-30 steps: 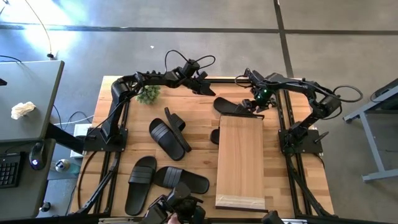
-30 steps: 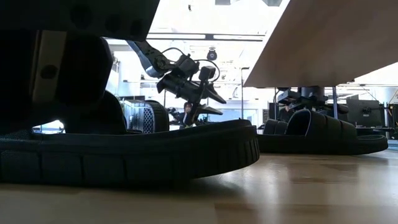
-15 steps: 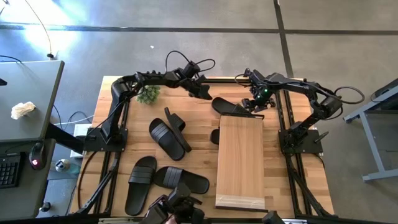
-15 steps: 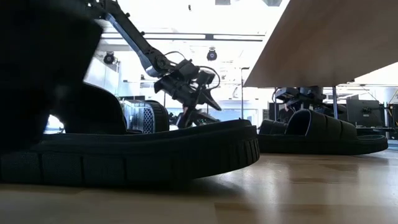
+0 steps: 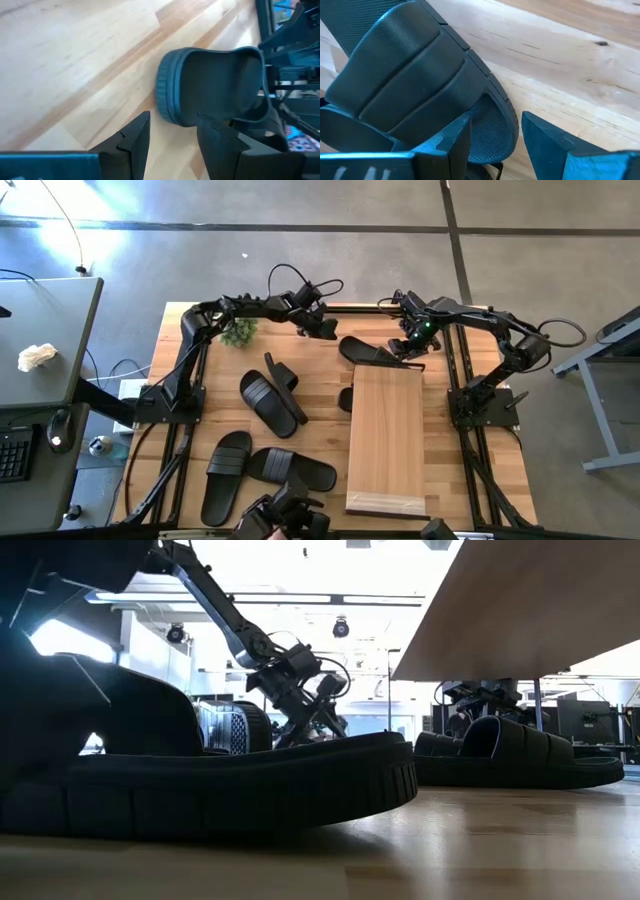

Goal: Pick and place slides into the shelf
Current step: Put the black slide under the shelf

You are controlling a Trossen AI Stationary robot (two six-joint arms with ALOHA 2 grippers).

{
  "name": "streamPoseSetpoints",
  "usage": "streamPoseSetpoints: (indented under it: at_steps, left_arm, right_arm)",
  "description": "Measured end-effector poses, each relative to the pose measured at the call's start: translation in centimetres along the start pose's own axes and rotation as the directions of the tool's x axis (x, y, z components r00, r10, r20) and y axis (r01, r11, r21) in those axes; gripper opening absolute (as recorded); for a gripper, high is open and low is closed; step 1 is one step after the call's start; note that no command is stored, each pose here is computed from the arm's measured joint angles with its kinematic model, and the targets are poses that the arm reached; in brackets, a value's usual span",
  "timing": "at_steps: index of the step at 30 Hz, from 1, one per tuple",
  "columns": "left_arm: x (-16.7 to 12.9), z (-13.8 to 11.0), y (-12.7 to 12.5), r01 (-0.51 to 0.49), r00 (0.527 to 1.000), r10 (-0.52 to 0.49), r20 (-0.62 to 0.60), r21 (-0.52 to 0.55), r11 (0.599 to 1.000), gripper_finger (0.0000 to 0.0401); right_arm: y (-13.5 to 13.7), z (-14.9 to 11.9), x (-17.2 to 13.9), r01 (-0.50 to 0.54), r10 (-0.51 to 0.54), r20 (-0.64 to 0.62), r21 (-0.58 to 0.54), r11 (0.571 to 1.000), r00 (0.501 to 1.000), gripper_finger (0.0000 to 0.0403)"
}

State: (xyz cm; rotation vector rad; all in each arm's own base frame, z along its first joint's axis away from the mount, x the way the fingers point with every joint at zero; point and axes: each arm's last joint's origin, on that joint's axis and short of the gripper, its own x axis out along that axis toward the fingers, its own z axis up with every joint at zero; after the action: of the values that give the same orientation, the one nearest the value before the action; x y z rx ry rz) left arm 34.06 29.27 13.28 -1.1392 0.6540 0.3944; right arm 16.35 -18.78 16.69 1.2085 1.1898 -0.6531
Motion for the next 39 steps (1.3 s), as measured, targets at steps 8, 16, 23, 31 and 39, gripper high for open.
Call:
streamPoseSetpoints:
  at_steps: [8,16,23,31,39]
  left_arm:
    - [0.4,-0.4,-0.4,-0.032,0.999,0.032,0.007,0.001,0.999,0.0145]
    - [0.4,-0.6,-0.3,-0.043,0.999,0.043,-0.005,-0.005,0.999,0.0145]
    - [0.4,-0.6,-0.4,-0.019,1.0,0.019,-0.024,-0.005,1.0,0.0145]
    - [0.4,-0.6,-0.4,0.001,0.999,-0.001,-0.038,0.009,1.0,0.0145]
    - [-0.1,-0.2,0.0,0.059,0.997,-0.059,-0.056,0.0,0.998,0.0145]
  right_arm:
    - [0.2,0.3,0.0,-0.043,0.045,0.026,-0.075,0.996,0.999,0.0165]
    - [0.4,0.7,0.0,-0.072,0.079,0.056,-0.117,0.99,0.995,0.0165]
    - [0.1,0.4,-1.5,-0.079,0.086,0.109,-0.071,0.994,0.99,0.0165]
    - [-1.5,-0.4,-4.0,-0.133,0.121,0.146,0.076,0.988,0.982,0.0165]
    - [-1.8,-0.5,-2.4,-0.18,0.183,-0.018,0.12,0.976,0.983,0.0165]
